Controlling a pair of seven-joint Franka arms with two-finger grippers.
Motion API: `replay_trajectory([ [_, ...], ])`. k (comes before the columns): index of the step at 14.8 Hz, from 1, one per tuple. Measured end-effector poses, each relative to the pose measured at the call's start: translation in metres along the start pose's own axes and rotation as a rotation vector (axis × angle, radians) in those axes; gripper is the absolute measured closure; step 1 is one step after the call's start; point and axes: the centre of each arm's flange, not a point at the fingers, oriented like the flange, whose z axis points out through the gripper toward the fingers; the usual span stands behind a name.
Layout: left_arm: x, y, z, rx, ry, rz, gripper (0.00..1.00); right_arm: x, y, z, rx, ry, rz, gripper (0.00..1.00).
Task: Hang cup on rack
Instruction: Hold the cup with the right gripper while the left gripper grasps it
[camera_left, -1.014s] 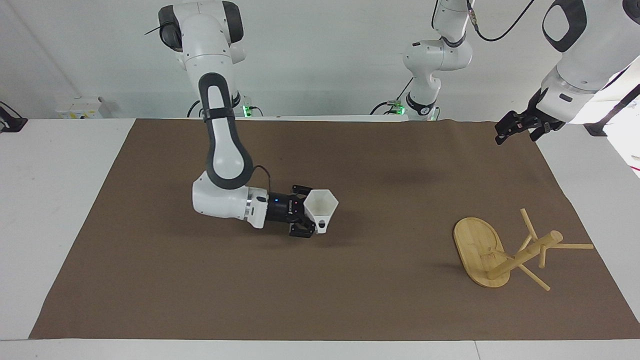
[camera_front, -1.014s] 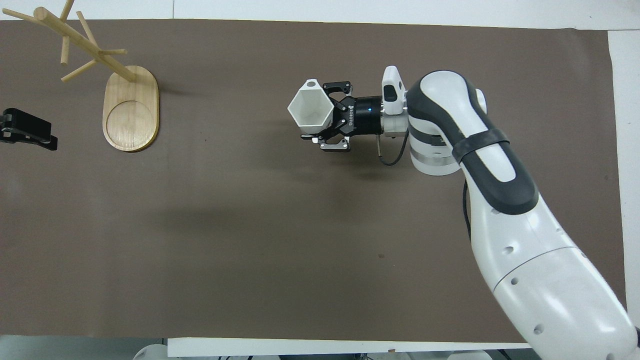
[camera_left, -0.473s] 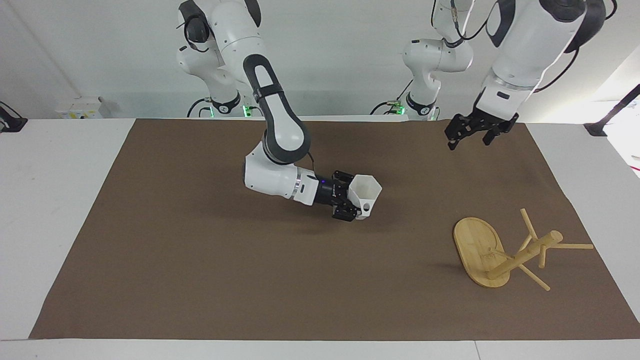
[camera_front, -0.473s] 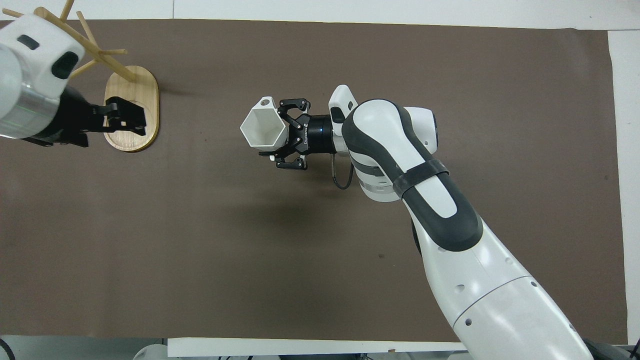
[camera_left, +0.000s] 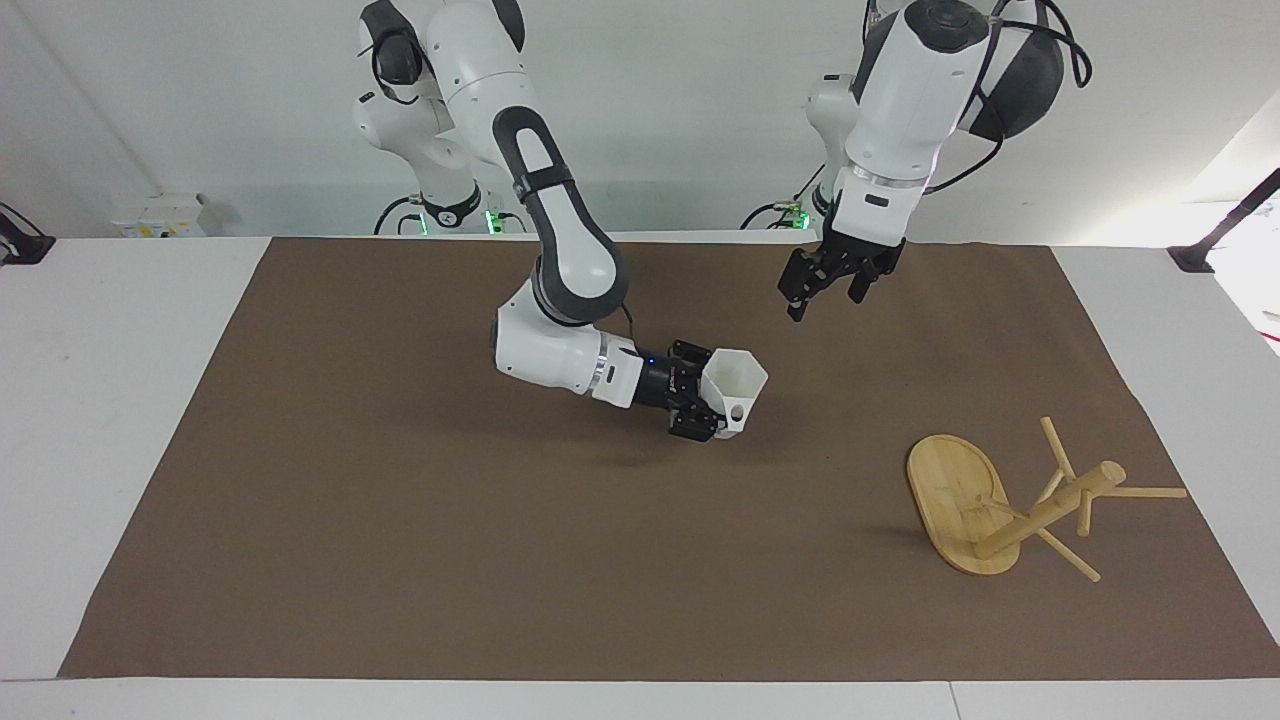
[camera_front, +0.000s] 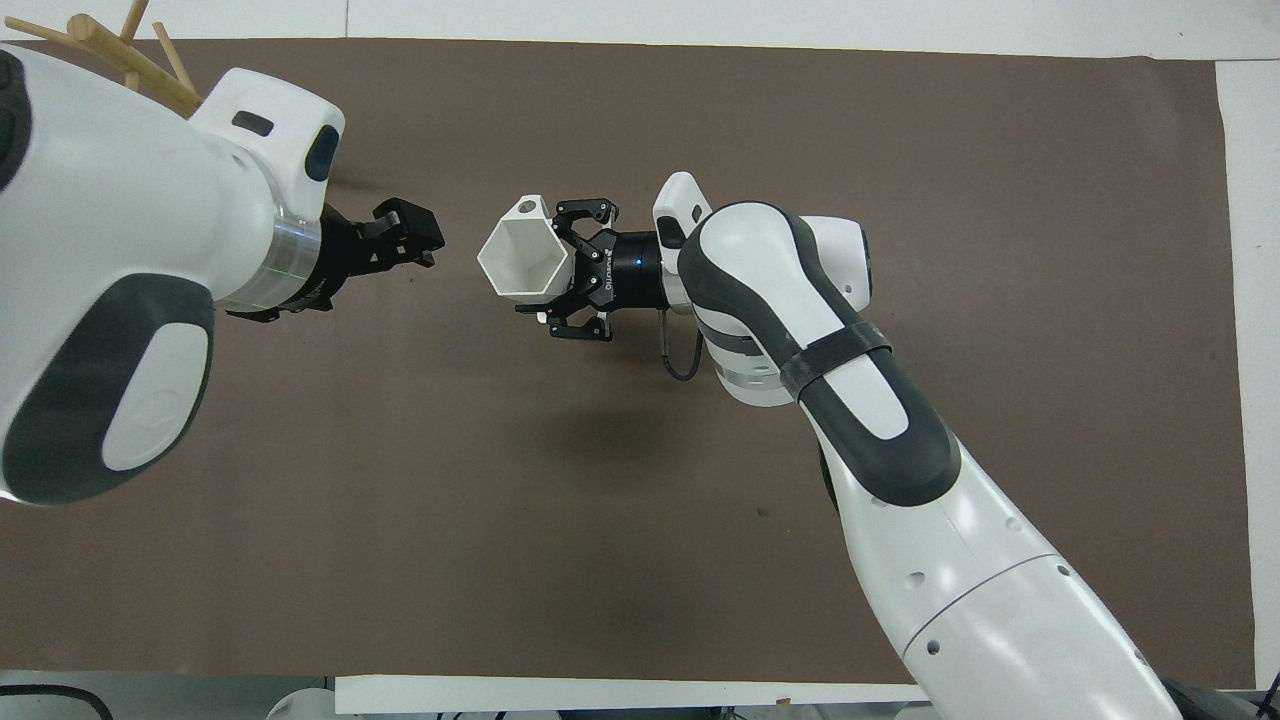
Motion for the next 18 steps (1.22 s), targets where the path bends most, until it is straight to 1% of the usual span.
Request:
replay_trajectory([
  [4,0.005,0.023,0.043,-0.014,0.006,-0.034,0.00,0.000,0.000,0.000,-0.001,-0.001,0.000,0.23],
  [8,0.007,0.037,0.072,-0.015,0.003,-0.029,0.00,0.000,0.001,-0.001,-0.005,-0.003,0.000,0.23],
  [11,0.005,0.041,0.080,-0.013,-0.010,-0.029,0.03,-0.001,0.001,-0.001,-0.008,-0.005,0.000,0.23],
  [14,0.003,0.042,0.080,-0.035,-0.036,-0.045,0.04,-0.001,0.001,-0.001,-0.009,-0.006,0.001,0.23],
  [15,0.002,0.043,0.080,-0.047,-0.051,-0.057,0.11,-0.001,0.001,-0.001,-0.009,-0.006,0.001,0.23],
  [18,0.001,0.044,0.081,-0.065,-0.077,-0.076,0.46,-0.001,0.001,-0.001,-0.010,-0.007,0.001,0.23],
])
